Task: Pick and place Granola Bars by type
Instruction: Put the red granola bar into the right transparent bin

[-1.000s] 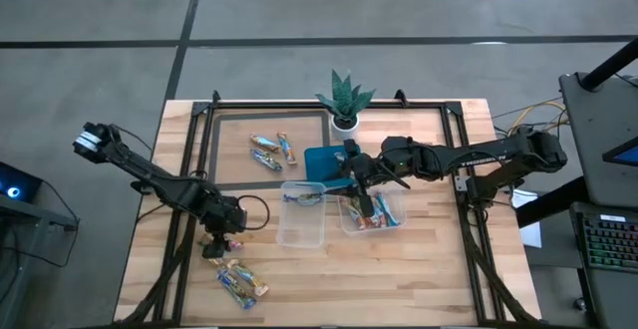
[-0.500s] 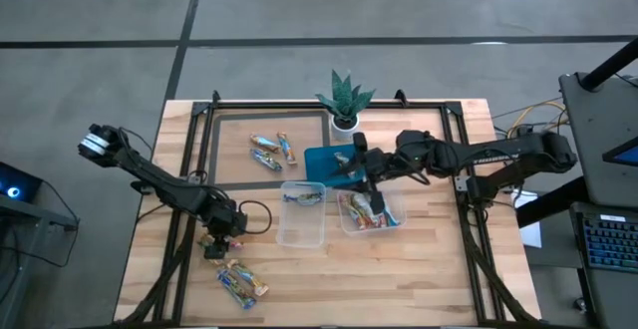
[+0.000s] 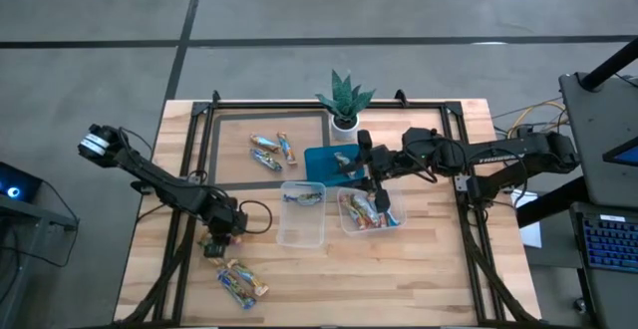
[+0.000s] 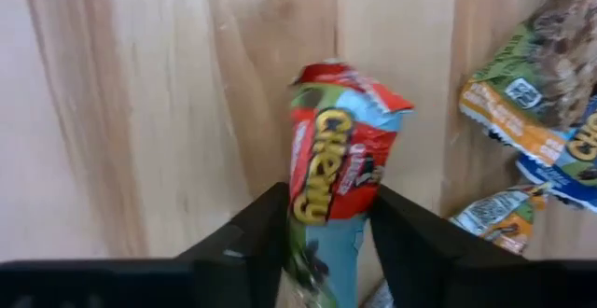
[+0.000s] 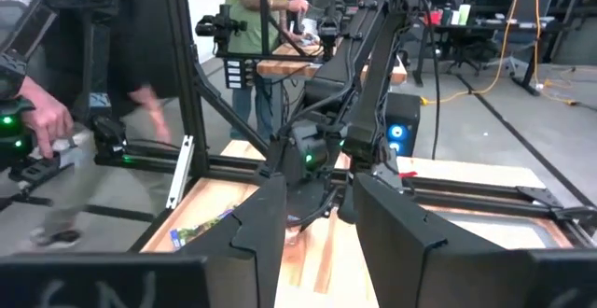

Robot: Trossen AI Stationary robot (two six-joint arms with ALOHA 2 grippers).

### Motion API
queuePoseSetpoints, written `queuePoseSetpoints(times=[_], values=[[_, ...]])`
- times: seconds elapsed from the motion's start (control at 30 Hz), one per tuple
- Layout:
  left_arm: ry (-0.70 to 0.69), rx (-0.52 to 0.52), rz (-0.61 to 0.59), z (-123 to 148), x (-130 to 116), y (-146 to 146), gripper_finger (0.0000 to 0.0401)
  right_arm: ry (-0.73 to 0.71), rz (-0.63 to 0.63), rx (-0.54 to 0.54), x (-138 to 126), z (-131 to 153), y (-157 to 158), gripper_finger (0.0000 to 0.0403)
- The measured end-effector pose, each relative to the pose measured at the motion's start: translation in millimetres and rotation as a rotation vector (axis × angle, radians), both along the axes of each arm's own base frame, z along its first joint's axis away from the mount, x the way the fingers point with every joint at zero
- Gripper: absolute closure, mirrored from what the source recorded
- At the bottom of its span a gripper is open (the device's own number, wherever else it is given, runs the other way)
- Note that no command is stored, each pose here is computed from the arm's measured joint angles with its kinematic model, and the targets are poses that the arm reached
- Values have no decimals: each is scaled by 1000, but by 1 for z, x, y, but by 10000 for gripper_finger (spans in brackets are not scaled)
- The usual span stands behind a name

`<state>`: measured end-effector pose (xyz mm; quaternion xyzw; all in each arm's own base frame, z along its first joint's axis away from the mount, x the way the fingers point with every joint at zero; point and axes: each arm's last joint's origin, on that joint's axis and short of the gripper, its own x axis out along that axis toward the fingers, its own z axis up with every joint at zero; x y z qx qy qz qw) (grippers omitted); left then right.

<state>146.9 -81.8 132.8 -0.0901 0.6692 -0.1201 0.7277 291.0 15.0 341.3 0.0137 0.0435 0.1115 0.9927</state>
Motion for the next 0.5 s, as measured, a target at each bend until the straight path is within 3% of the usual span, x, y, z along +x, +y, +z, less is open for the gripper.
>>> queuePoseSetpoints(times=[0.27,0.5], values=[[-62,16,7,9,6,-1,384,7,-3,34,0,0,0,297],[-147,-2,35,39,20,-7,397,-13,-17,71,-3,5,-1,303]])
